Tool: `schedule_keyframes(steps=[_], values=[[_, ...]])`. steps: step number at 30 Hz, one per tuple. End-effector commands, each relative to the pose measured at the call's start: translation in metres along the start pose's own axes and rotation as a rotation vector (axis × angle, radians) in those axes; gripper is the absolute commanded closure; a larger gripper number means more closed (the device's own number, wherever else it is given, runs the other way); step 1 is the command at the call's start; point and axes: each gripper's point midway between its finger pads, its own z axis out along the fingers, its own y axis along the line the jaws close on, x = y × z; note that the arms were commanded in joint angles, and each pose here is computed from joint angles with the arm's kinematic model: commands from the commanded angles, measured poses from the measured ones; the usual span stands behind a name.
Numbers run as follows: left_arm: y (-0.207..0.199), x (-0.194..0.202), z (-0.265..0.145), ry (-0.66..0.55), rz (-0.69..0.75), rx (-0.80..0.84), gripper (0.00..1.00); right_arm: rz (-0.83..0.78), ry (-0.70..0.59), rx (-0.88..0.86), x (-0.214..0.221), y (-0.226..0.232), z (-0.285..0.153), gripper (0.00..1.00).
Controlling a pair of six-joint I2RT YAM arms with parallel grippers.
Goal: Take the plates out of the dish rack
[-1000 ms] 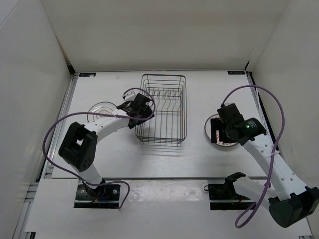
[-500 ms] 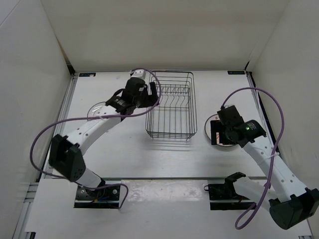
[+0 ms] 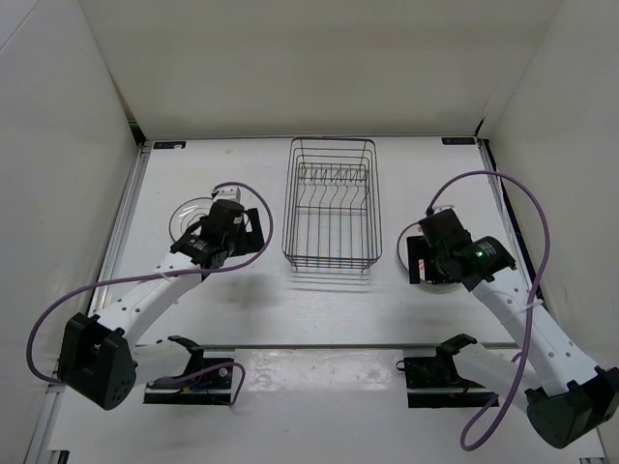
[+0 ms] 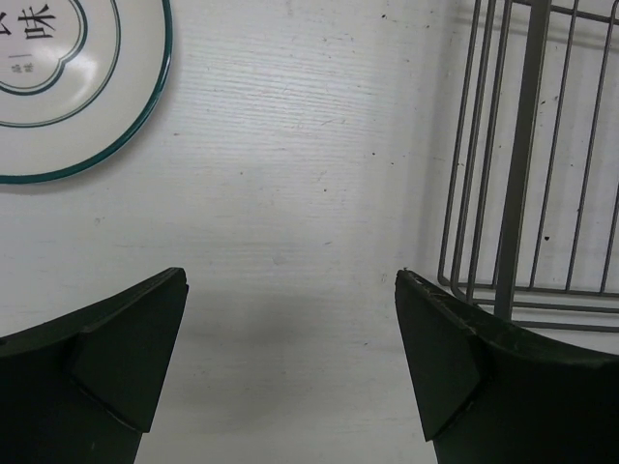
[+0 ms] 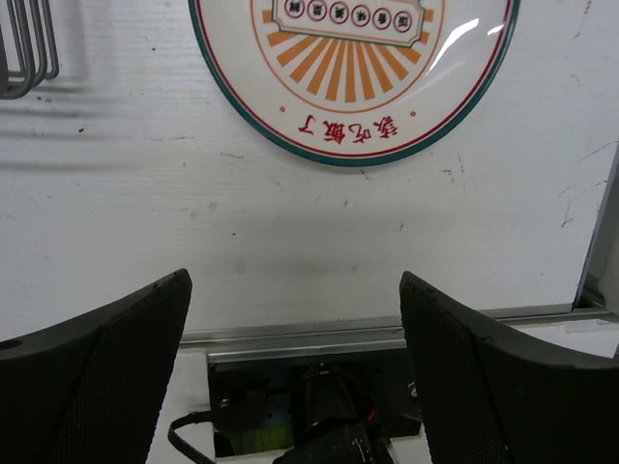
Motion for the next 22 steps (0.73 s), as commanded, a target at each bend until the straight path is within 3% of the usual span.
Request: schedule_keyframes(steps=[1,7,12,15,20,22], values=[[0.0,-0.013,-0.007,-0.048,0.016,0.031,0.0,0.044,-0.112,0.057,-0.017,-0.011,-0.009,0.1],[0.012,0.013,-0.014,-0.028,0.203,0.082,0.0,0.138,-0.207,0.156,-0.03,-0.03,-0.021,0.1],[0.038,0.026,-0.039,-0.088,-0.013,0.0,0.0,0.158,-0.207,0.169,-0.024,-0.033,-0.019,0.1],[0.06,0.037,-0.053,-0.102,0.064,-0.055,0.0,0.174,-0.206,0.182,-0.023,-0.035,-0.02,0.1],[0.1,0.061,-0.062,-0.11,0.058,-0.193,0.0,0.148,-0.208,0.17,-0.023,-0.031,-0.019,0.1],[0.105,0.061,-0.066,-0.167,0.054,-0.187,0.0,0.122,-0.206,0.185,-0.021,-0.032,-0.017,0.1]])
